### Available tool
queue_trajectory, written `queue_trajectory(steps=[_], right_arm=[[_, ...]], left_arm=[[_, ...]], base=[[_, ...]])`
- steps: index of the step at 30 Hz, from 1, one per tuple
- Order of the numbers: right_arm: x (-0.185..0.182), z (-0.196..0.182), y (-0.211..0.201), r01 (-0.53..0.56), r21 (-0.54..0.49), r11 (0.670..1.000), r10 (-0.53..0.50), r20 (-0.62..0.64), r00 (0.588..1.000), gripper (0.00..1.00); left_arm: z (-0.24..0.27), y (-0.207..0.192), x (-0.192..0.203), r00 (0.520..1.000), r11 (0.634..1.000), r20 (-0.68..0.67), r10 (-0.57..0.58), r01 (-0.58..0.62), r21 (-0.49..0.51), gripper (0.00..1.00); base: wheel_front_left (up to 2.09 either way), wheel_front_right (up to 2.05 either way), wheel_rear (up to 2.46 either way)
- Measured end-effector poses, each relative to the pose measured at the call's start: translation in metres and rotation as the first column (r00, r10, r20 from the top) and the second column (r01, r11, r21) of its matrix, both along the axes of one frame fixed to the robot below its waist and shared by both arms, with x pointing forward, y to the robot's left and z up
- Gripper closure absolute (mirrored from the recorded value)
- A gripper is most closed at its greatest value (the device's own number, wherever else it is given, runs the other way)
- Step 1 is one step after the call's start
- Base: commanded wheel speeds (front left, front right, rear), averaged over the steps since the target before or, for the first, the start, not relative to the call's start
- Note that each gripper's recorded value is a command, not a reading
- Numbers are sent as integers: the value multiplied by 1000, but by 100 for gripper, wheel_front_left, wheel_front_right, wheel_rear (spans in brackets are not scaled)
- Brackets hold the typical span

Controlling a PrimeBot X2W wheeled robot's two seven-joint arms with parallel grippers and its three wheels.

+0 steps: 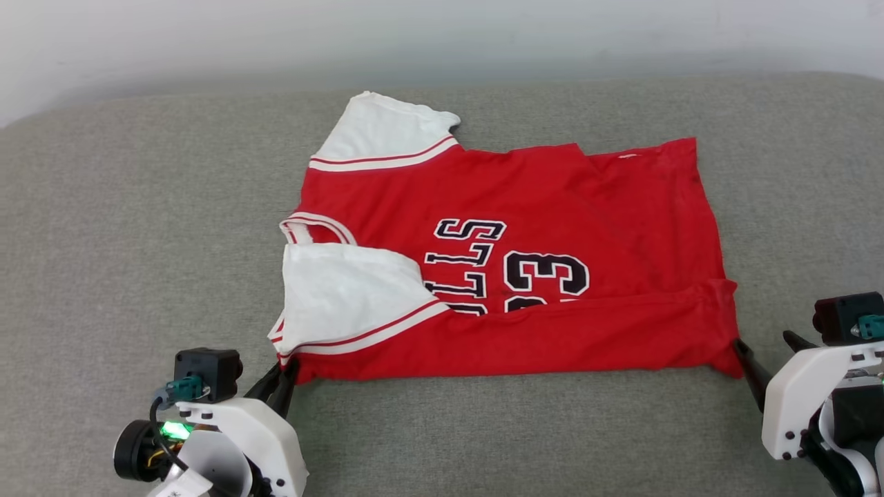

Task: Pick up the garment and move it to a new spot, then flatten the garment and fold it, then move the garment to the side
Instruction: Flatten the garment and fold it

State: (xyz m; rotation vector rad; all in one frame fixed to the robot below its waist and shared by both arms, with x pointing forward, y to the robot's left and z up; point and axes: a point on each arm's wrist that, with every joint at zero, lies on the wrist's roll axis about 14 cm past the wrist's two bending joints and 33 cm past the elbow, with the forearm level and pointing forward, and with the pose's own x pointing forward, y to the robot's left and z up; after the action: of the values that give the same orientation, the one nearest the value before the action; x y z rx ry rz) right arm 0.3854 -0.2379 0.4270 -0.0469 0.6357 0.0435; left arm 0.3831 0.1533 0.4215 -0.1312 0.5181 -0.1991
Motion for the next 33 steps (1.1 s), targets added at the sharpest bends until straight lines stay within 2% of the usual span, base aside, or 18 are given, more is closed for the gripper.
queue_trajectory(steps=[7,16,17,18,19,20,26,33], right_arm=[[6,-27,-3,35,-4,999,-36,-106,994,0],[5,-62,5,24,-14,1000,-27,-220,975,0],[4,-65,6,23,-13,1000,-25,-231,973,22],[4,-68,8,24,-3,1000,-24,-244,970,59],[4,-70,9,23,4,1000,-22,-252,968,86],[4,-72,10,12,-1,1000,-12,-259,966,100],[6,-68,13,11,19,1000,-7,-237,971,100],[-6,-45,1,32,19,999,-28,-190,981,100]], left_arm=[[17,-3,-2,999,1000,34,-25,24,2,100],[9,-3,-8,1000,1000,-11,-27,27,4,100],[8,-3,-9,1000,1000,-16,-27,27,2,100],[5,-3,-10,999,999,-28,-33,33,4,100],[3,-3,-12,999,999,-40,-36,37,4,100],[1,-4,-14,998,999,-48,-41,41,5,100],[-2,1,-21,996,998,-73,-57,59,26,100],[-12,7,-55,988,997,-140,-63,68,34,100]], base=[[0,0,0],[0,0,0],[0,0,0],[0,0,0],[0,0,0],[0,0,0],[0,0,0],[0,0,0]])
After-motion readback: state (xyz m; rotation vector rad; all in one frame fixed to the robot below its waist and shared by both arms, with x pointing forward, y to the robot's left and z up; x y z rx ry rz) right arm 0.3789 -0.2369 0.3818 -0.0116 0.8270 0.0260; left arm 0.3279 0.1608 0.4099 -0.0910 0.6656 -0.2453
